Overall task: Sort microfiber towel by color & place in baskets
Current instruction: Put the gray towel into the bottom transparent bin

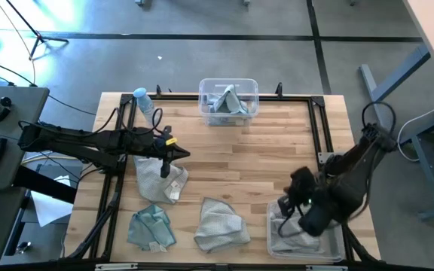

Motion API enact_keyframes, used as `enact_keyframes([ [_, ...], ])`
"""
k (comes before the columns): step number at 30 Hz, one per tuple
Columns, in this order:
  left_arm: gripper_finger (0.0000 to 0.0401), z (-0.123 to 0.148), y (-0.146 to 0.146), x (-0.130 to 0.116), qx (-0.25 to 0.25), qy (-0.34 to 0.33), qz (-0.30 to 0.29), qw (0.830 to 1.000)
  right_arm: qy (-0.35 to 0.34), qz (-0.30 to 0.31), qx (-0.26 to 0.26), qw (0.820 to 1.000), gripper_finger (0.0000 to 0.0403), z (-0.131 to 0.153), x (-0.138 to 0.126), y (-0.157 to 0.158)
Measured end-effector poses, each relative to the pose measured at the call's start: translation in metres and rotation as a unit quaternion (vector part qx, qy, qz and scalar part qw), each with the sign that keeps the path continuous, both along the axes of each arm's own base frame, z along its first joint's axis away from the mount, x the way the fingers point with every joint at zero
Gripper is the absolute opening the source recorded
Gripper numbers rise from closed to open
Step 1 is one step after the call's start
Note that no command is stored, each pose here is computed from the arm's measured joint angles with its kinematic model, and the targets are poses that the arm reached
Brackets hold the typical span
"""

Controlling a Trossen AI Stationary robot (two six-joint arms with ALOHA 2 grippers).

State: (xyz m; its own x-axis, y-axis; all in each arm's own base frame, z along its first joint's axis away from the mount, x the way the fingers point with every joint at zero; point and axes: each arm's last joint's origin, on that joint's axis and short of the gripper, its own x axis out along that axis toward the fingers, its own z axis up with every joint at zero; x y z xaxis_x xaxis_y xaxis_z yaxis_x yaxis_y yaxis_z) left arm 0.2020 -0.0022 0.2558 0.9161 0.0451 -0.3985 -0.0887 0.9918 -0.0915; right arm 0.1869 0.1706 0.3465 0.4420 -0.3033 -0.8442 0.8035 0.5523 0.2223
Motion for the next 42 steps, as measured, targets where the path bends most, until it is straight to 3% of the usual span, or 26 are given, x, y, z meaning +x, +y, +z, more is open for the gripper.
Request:
enact_keyframes([
  [9, 0.0, 0.012, 0.002, 0.004, 0.004, -0.068, 0.036, 0.997, -0.002, 0.099, -0.05, 0.994, 0.0003, -0.006, -0.009, -0.077],
  [14, 0.0, 0.017, 0.004, 0.005, -0.027, -0.096, 0.091, 0.991, -0.079, 0.161, -0.051, 0.982, 0.0001, -0.039, -0.015, -0.112],
  [18, 0.0004, 0.019, 0.008, 0.004, -0.073, -0.122, 0.169, 0.975, -0.166, 0.211, -0.055, 0.962, 0.0001, -0.069, -0.015, -0.134],
  [23, 0.0046, 0.018, 0.01, 0.005, -0.088, -0.127, 0.206, 0.966, -0.252, 0.251, -0.08, 0.931, 0.0, -0.096, -0.016, -0.158],
  [28, 0.0106, 0.01, 0.012, 0.011, -0.119, -0.128, 0.274, 0.946, -0.27, 0.283, -0.106, 0.914, 0.0, -0.108, -0.017, -0.178],
  [36, 0.0118, 0.007, 0.004, 0.038, -0.091, -0.093, 0.296, 0.946, -0.272, 0.342, -0.117, 0.892, 0.0, -0.109, -0.018, -0.194],
  [42, 0.0113, 0.025, -0.006, 0.072, -0.025, 0.043, 0.329, 0.943, -0.272, 0.35, -0.126, 0.887, 0.0, -0.109, -0.02, -0.202],
])
